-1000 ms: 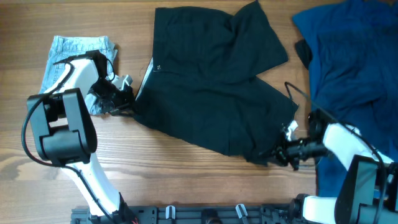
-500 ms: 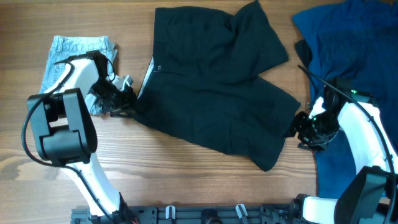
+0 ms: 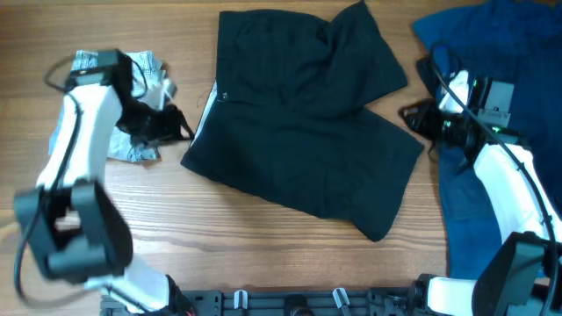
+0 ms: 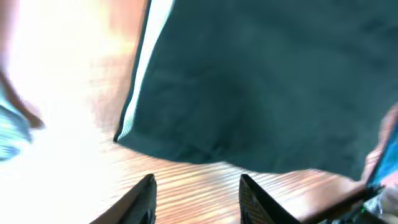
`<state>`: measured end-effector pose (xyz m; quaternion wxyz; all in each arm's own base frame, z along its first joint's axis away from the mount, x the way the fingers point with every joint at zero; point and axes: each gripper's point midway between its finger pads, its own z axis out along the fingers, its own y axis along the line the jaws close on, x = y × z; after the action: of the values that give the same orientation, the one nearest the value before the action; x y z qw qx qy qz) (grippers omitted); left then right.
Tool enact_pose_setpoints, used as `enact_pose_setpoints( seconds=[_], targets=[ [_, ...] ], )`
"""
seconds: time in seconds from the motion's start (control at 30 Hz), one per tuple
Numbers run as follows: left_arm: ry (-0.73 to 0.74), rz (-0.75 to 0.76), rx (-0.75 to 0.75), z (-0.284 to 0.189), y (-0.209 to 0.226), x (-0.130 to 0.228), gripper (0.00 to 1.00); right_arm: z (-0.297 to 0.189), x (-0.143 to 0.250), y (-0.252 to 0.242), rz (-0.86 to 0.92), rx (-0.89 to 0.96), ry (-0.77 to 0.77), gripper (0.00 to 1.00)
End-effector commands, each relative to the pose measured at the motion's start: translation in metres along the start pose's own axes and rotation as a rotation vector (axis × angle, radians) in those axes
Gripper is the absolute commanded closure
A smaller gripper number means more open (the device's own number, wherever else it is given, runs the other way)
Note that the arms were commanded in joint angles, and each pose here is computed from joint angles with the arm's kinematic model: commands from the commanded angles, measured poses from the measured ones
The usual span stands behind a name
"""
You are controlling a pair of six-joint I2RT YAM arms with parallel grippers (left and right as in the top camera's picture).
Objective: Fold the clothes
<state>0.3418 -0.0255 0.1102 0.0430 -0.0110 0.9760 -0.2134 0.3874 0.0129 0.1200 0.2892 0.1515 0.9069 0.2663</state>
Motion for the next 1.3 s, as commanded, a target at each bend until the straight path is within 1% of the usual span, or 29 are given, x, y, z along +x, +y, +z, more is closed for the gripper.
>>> enact_pose_setpoints(
  seconds=[0.0, 0.03, 0.1, 0.13, 0.17, 0.23, 0.27, 0.33, 0.4, 0.47, 0.53, 0.6, 0.63, 0.7, 0.73, 0.77, 0.8, 0.87, 0.93, 1.0, 1.07, 1.17, 1.23, 1.27],
  targets=[
    [-0.173, 0.105, 0.076, -0.048, -0.035, -0.010, 0.57, 0.021, -0.028, -0.009, 0.030, 0.097, -0.056, 0.66],
    [-0.194, 0.122, 0.089, -0.056, -0.043, -0.008, 0.54, 0.031, -0.037, -0.015, 0.031, 0.126, -0.058, 0.61],
    [-0.203, 0.144, 0.093, -0.062, -0.053, -0.003, 0.52, 0.050, -0.051, -0.021, 0.039, 0.135, -0.045, 0.54],
    [-0.198, 0.153, 0.095, -0.062, -0.057, -0.001, 0.51, 0.059, -0.058, -0.023, 0.042, 0.136, -0.040, 0.48],
    [-0.186, 0.164, 0.098, -0.060, -0.062, 0.002, 0.49, 0.071, -0.067, -0.027, 0.047, 0.141, -0.029, 0.35],
    [-0.156, 0.183, 0.106, -0.055, -0.071, 0.008, 0.48, 0.092, -0.078, -0.036, 0.063, 0.157, 0.001, 0.16],
    [-0.143, 0.192, 0.109, -0.053, -0.075, 0.011, 0.47, 0.100, -0.080, -0.040, 0.069, 0.162, 0.013, 0.15],
    [-0.124, 0.214, 0.115, -0.049, -0.084, 0.015, 0.46, 0.116, -0.083, -0.048, 0.089, 0.171, 0.037, 0.15],
    [-0.108, 0.240, 0.120, -0.045, -0.093, 0.019, 0.46, 0.127, -0.083, -0.055, 0.123, 0.175, 0.045, 0.20],
    [-0.100, 0.254, 0.123, -0.044, -0.097, 0.021, 0.46, 0.133, -0.078, -0.058, 0.141, 0.183, 0.057, 0.28],
    [-0.095, 0.263, 0.125, -0.042, -0.101, 0.022, 0.46, 0.138, -0.070, -0.059, 0.139, 0.201, 0.076, 0.32],
    [-0.093, 0.267, 0.126, -0.042, -0.102, 0.022, 0.46, 0.144, -0.062, -0.065, 0.132, 0.250, 0.085, 0.42],
    [-0.090, 0.265, 0.126, -0.042, -0.102, 0.023, 0.46, 0.146, -0.060, -0.068, 0.136, 0.266, 0.087, 0.51],
    [-0.066, 0.252, 0.127, -0.041, -0.101, 0.029, 0.45, 0.151, -0.055, -0.071, 0.154, 0.275, 0.098, 0.76],
    [-0.054, 0.243, 0.127, -0.041, -0.101, 0.032, 0.44, 0.152, -0.054, -0.073, 0.157, 0.280, 0.100, 0.78],
    [-0.037, 0.234, 0.128, -0.041, -0.100, 0.036, 0.45, 0.153, -0.053, -0.073, 0.158, 0.281, 0.101, 0.89],
    [-0.023, 0.226, 0.128, -0.041, -0.100, 0.039, 0.45, 0.153, -0.053, -0.073, 0.157, 0.281, 0.101, 0.96],
    [-0.006, 0.217, 0.128, -0.041, -0.100, 0.044, 0.45, 0.148, -0.057, -0.071, 0.148, 0.279, 0.094, 0.96],
    [0.002, 0.213, 0.128, -0.041, -0.100, 0.046, 0.45, 0.127, -0.069, -0.066, 0.141, 0.277, 0.071, 0.96],
    [-0.004, 0.217, 0.128, -0.041, -0.100, 0.045, 0.45, 0.087, -0.082, -0.063, 0.164, 0.306, 0.046, 0.96],
    [-0.018, 0.224, 0.128, -0.041, -0.100, 0.042, 0.45, 0.050, -0.084, -0.063, 0.198, 0.336, 0.047, 0.96],
    [-0.047, 0.239, 0.127, -0.042, -0.101, 0.034, 0.44, 0.025, -0.069, -0.063, 0.208, 0.382, 0.102, 0.96],
    [-0.062, 0.247, 0.126, -0.042, -0.101, 0.030, 0.43, 0.021, -0.049, -0.069, 0.234, 0.420, 0.173, 0.96],
    [-0.067, 0.250, 0.126, -0.042, -0.101, 0.029, 0.42, 0.019, -0.033, -0.074, 0.256, 0.442, 0.226, 0.96]
  ],
)
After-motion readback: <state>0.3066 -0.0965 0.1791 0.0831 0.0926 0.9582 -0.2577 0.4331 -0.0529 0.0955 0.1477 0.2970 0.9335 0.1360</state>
